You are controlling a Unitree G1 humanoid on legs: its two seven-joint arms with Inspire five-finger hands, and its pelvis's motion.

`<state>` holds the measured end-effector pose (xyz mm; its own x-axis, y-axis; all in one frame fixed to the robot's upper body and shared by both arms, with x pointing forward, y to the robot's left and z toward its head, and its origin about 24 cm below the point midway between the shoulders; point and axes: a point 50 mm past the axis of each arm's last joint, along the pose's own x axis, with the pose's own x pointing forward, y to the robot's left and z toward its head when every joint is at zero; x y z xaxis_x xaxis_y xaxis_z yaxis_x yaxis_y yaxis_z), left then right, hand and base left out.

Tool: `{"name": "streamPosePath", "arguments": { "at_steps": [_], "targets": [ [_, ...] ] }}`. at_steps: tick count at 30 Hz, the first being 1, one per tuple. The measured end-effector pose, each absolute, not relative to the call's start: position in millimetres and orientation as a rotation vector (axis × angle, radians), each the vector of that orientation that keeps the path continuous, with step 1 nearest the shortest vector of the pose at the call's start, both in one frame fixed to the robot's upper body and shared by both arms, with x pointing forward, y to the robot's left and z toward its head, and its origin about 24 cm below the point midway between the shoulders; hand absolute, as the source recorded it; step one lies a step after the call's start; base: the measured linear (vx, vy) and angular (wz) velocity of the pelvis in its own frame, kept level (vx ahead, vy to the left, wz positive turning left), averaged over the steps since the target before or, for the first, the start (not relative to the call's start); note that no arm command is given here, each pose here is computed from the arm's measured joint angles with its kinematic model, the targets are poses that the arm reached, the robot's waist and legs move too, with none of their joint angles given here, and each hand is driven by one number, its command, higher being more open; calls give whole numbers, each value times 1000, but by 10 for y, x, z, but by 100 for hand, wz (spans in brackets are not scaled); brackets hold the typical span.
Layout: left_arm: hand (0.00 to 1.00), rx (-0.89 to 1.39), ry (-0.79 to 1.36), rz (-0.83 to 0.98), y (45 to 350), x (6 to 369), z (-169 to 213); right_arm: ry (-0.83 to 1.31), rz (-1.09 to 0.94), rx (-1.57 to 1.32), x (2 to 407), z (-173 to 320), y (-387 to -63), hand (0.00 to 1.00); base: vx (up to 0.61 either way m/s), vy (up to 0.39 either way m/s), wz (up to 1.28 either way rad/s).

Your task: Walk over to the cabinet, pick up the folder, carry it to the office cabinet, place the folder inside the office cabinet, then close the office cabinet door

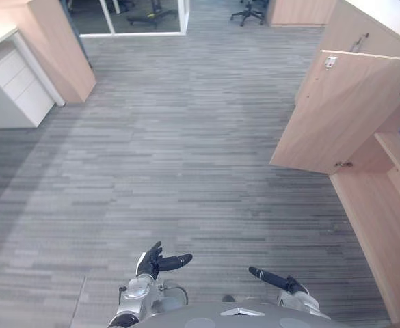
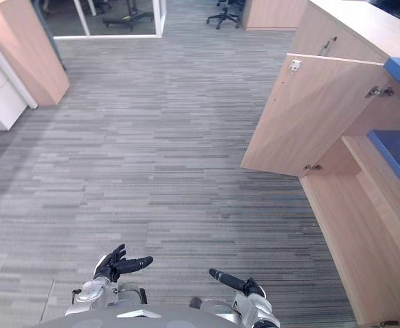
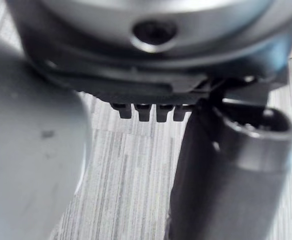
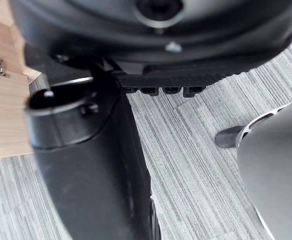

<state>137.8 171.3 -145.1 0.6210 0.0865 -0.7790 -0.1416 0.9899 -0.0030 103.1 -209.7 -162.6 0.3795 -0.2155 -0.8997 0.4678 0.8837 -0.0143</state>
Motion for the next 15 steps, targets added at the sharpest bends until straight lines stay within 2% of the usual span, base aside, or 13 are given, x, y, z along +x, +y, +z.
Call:
{"name": "streamPosePath", "arguments": {
  "at_steps": [5,7,12,15],
  "targets": [
    [100,-95,896,161,1735,1337,-1456,1102,-467,288,953,-1641,-2094,100,306,322,-74],
    [100,-66,895,171,1842,1346,-1445,1113,-455,314,924,-1663,-1995,100,401,341,-73],
    [100,-57,975,197,1922,1139,-1531,1103,-447,348,917,-1664,-1979,100,269,271,-101],
    [100,-55,1010,191,1920,1059,-1565,1076,-475,372,942,-1647,-2023,100,237,225,-45]
  ]
}}
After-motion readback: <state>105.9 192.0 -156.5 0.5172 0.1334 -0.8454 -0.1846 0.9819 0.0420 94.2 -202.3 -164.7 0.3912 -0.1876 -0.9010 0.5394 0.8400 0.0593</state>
